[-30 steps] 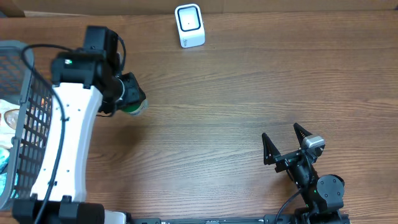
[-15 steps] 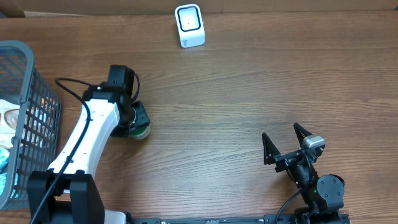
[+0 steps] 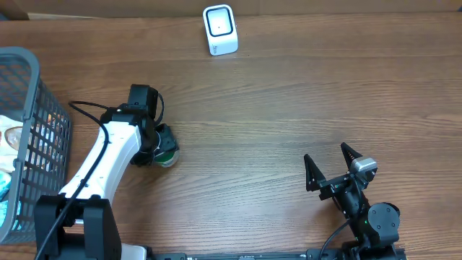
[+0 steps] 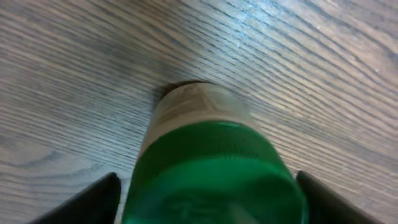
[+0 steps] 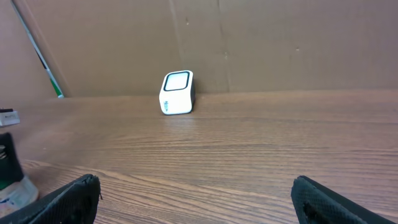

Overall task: Scan the item barcode
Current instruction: 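Lift the jar out and set it on the table, release, then reach the left gripper into the basket and grasp the clear snack bag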

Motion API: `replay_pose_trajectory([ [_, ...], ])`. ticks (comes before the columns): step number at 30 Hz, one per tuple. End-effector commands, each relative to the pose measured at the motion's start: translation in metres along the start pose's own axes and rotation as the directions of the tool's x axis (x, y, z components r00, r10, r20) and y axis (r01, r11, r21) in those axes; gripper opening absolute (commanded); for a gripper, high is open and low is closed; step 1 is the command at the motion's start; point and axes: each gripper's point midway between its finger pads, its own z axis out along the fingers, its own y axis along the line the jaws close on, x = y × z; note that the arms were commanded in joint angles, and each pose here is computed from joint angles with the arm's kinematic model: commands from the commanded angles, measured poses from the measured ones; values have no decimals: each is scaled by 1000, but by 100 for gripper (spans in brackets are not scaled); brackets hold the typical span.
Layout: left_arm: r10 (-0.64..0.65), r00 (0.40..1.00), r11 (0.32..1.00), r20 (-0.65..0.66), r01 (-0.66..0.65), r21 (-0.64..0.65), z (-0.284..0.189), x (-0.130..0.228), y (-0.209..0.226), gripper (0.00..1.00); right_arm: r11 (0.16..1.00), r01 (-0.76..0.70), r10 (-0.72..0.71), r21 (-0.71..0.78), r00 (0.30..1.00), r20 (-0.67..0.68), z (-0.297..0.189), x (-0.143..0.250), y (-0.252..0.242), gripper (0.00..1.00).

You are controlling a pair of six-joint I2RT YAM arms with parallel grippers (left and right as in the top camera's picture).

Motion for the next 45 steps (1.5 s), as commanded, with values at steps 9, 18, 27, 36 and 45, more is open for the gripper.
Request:
replay_pose_trajectory([
  [9,-7,999,998,49,4,64,-64,-26,-21,95,1000,7,-7,-5,1000,16,-1,-4,1,100],
  [18,-6,956,985,292,-45,168,-232,-62,-41,98,1000,7,-7,-5,1000,16,-1,-4,1,100],
  [27,-257,816,963,518,172,208,-350,-73,49,100,1000,7,-7,-5,1000,16,-1,-4,1,100],
  [36,-541,657,839,525,459,291,-367,-76,151,100,1000,7,-7,-5,1000,16,-1,-4,1,100],
  [45,-687,518,705,510,645,294,-364,-72,216,100,1000,7,-7,-17,1000,14,-1,-4,4,100],
])
